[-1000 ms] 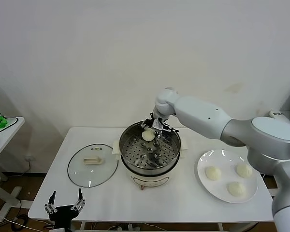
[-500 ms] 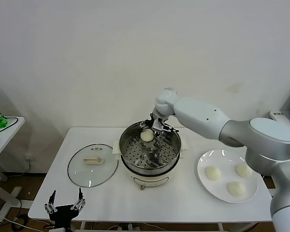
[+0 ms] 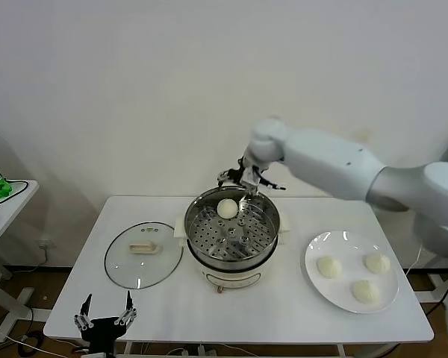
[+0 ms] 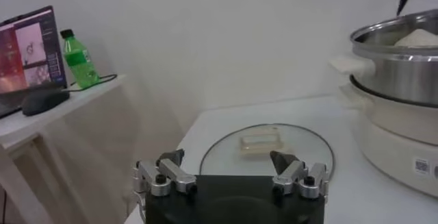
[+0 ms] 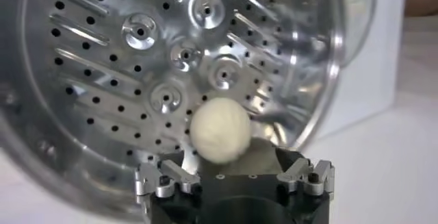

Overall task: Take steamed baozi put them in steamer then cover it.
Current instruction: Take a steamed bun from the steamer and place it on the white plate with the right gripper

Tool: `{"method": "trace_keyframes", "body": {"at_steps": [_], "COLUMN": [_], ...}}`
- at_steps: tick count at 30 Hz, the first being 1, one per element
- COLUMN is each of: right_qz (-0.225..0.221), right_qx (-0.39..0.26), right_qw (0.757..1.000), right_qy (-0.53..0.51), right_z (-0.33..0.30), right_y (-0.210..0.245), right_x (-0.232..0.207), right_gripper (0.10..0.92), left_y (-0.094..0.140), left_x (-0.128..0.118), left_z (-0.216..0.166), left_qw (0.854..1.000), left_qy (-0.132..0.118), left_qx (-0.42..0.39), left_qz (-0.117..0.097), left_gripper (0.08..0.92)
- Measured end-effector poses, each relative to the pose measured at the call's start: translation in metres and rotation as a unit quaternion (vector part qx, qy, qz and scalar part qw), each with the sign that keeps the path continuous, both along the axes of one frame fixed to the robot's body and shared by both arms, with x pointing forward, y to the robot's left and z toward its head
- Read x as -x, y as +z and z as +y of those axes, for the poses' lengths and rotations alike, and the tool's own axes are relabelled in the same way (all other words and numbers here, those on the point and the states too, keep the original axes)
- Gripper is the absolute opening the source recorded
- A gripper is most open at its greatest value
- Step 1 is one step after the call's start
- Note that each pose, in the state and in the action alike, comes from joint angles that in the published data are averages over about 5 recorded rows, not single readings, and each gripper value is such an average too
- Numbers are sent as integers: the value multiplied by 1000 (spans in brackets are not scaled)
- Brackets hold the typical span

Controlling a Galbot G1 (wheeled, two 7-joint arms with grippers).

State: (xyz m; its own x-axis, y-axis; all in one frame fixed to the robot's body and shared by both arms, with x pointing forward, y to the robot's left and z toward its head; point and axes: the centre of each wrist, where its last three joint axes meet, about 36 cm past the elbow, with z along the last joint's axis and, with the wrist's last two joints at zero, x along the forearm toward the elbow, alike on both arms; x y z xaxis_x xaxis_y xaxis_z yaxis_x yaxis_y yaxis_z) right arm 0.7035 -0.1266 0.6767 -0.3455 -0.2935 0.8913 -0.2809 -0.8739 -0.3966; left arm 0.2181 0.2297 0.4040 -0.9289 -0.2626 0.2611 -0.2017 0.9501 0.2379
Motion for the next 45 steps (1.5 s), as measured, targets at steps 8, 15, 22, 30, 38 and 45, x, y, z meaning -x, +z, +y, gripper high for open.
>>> {"method": "trace_keyframes", "body": {"at_steps": [8, 15, 22, 30, 38, 45], "right_qz": [9, 39, 80, 129, 159, 178], "right_qx": [4, 6, -9, -18, -15, -11], "right_qw": [995, 978, 950, 919, 897, 877], "right_qy": [-100, -204, -303, -372, -412, -446], "right_z": [-75, -150, -205, -229, -240, -253], "right_y": [16, -10, -54, -109, -152, -181], "right_x": [14, 38, 65, 86, 100, 111], "right_gripper": [822, 823, 823, 823, 823, 823], "left_y": [7, 8, 7, 6, 4, 3], "left_x": [-3, -7, -12, -9, -5, -4], "left_z": [-2, 0, 0, -1, -1, -1], "left_qw": [1000, 1000, 999, 999, 999, 999], "left_qy": [-14, -22, -25, -25, -26, -26], "left_qx": [-1, -6, -8, -11, -17, -20], "left_qz": [-11, -20, -25, -25, -20, -17], "left_gripper": [823, 823, 823, 823, 823, 823]}}
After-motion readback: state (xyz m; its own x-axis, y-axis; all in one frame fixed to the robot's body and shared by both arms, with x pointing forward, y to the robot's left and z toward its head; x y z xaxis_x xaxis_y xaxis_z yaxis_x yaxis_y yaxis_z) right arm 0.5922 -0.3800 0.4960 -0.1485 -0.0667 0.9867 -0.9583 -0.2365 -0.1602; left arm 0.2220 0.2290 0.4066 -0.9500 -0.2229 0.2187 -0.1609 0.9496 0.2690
